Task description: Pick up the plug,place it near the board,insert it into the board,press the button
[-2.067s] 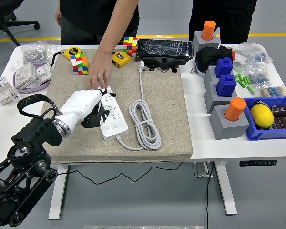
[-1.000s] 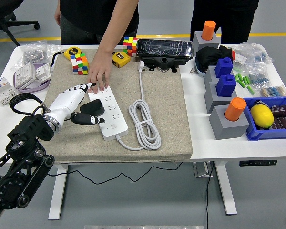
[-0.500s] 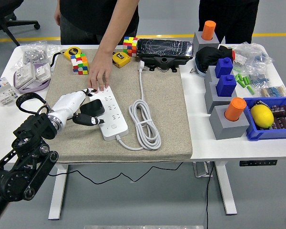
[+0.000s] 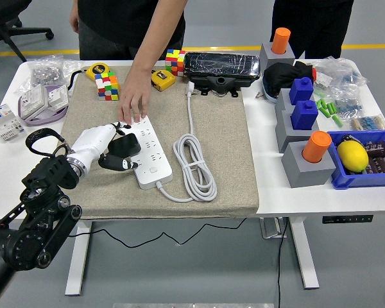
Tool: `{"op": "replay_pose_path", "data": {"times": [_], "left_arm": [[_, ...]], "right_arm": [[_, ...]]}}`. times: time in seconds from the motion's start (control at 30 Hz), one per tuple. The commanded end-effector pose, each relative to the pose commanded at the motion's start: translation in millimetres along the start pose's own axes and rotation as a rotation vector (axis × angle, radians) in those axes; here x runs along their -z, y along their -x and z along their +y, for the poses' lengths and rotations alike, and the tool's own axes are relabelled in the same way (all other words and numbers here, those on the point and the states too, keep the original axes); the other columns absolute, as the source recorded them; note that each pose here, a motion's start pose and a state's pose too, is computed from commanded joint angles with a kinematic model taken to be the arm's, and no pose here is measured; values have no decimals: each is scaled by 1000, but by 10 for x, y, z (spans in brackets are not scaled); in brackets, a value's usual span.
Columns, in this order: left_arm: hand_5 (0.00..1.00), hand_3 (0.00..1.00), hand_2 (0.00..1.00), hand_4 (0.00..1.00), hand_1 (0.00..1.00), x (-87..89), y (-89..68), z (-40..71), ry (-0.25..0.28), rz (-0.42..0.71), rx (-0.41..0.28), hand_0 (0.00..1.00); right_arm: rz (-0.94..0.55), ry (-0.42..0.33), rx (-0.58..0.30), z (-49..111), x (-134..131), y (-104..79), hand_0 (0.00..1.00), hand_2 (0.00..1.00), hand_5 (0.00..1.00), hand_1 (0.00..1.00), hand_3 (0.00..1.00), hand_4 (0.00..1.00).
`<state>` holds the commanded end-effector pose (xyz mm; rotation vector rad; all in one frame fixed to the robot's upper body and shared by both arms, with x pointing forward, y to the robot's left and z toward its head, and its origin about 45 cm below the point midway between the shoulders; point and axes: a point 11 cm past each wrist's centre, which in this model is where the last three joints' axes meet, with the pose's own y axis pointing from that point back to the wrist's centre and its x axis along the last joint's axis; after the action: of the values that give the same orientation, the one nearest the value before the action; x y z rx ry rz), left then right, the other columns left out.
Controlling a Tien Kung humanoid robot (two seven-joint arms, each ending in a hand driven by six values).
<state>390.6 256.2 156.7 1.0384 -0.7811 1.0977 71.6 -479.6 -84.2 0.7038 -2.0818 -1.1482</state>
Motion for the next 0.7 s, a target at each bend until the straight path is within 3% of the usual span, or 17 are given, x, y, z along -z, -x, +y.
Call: {"op": "replay_pose_path", "data": {"times": [0.13, 0.17, 0.7], "left_arm": [[242, 800, 730, 998, 728, 3, -10, -13, 2, -2, -9, 622], [242, 674, 635, 932, 665, 4, -11, -16, 2, -2, -11, 513], [213, 618, 605, 876, 615, 16, -20, -31, -2, -10, -23, 423]], "right_arm": [[2, 1, 0, 0, -8, -2, 780, 719, 939, 721, 749, 998], [2, 2, 0, 0, -10, -3, 780, 718, 939, 722, 749, 998], [7, -4, -15, -3, 18, -57, 778, 718, 939, 720, 749, 998]]}}
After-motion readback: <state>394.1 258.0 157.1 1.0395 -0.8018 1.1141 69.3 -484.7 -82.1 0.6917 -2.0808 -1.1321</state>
